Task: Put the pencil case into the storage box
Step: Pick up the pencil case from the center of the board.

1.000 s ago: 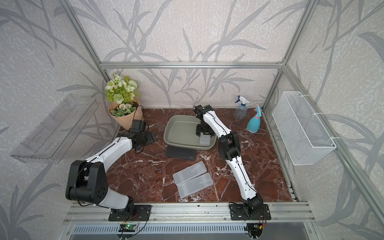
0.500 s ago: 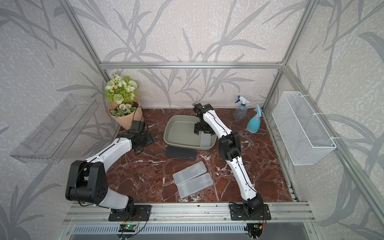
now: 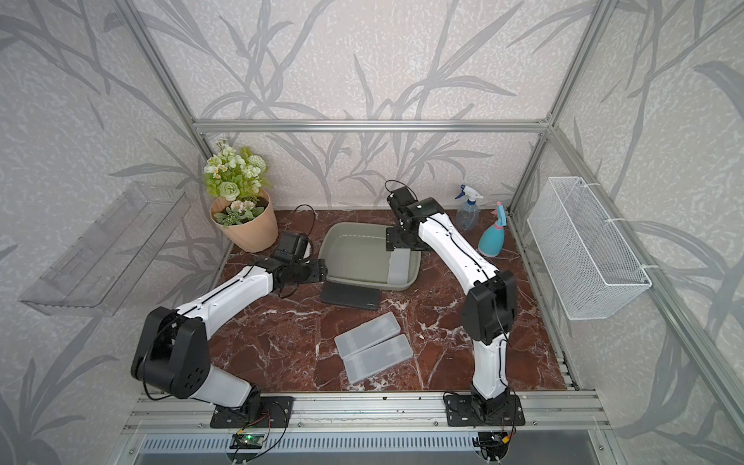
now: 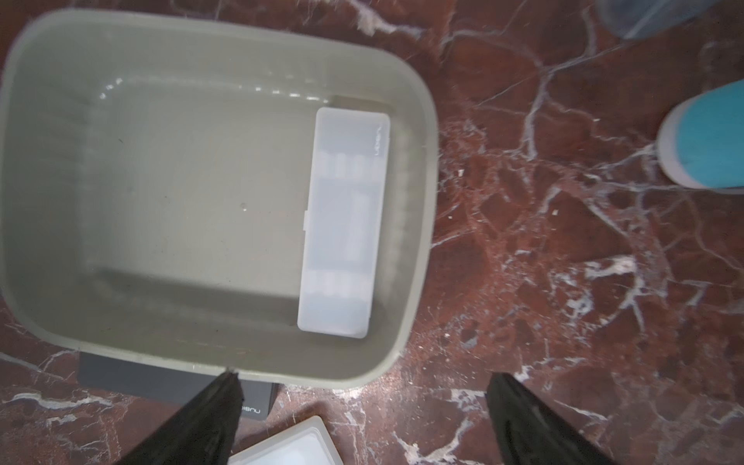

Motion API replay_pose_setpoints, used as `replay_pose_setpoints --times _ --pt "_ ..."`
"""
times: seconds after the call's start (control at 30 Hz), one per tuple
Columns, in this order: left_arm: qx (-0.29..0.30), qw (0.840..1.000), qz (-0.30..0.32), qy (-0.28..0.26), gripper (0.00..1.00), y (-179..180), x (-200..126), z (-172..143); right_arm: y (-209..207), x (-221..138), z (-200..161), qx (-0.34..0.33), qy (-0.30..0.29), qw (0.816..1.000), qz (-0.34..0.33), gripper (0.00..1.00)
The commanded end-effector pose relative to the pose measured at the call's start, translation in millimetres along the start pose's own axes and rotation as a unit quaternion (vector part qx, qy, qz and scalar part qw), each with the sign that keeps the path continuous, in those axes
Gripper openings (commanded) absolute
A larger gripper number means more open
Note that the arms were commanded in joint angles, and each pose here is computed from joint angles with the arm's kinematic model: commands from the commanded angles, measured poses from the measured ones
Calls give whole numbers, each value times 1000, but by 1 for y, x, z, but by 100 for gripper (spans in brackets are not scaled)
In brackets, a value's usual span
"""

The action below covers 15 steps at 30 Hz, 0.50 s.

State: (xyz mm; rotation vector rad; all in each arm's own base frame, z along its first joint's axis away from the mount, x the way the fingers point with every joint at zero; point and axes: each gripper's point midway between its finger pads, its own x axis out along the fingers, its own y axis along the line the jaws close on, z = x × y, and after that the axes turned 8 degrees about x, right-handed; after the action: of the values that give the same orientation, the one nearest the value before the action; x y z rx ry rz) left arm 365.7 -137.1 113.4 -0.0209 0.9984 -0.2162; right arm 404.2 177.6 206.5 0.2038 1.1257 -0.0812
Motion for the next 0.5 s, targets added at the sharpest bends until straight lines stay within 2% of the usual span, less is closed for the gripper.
replay_pose_setpoints --times 0.0,0.1,0.17,0.27,0.37,0.47 --pt "66 997 -42 9 68 -32 0 -3 -32 7 -7 13 -21 999 -32 99" --pt "91 993 -66 19 54 -48 -5 -15 -56 -2 -21 27 -29 999 -32 99" --pt "112 990 -80 25 49 -57 -6 -23 -70 -5 -29 36 -29 998 -37 99" --pt "162 981 -90 54 48 -70 -2 -39 -84 -8 -39 42 -29 998 -42 99" --pt "204 969 -100 96 53 -87 1 -55 -94 -8 -48 46 -22 998 -44 99" --pt "216 960 -132 115 66 -110 -11 -75 -101 -12 -52 46 -19 998 -46 99"
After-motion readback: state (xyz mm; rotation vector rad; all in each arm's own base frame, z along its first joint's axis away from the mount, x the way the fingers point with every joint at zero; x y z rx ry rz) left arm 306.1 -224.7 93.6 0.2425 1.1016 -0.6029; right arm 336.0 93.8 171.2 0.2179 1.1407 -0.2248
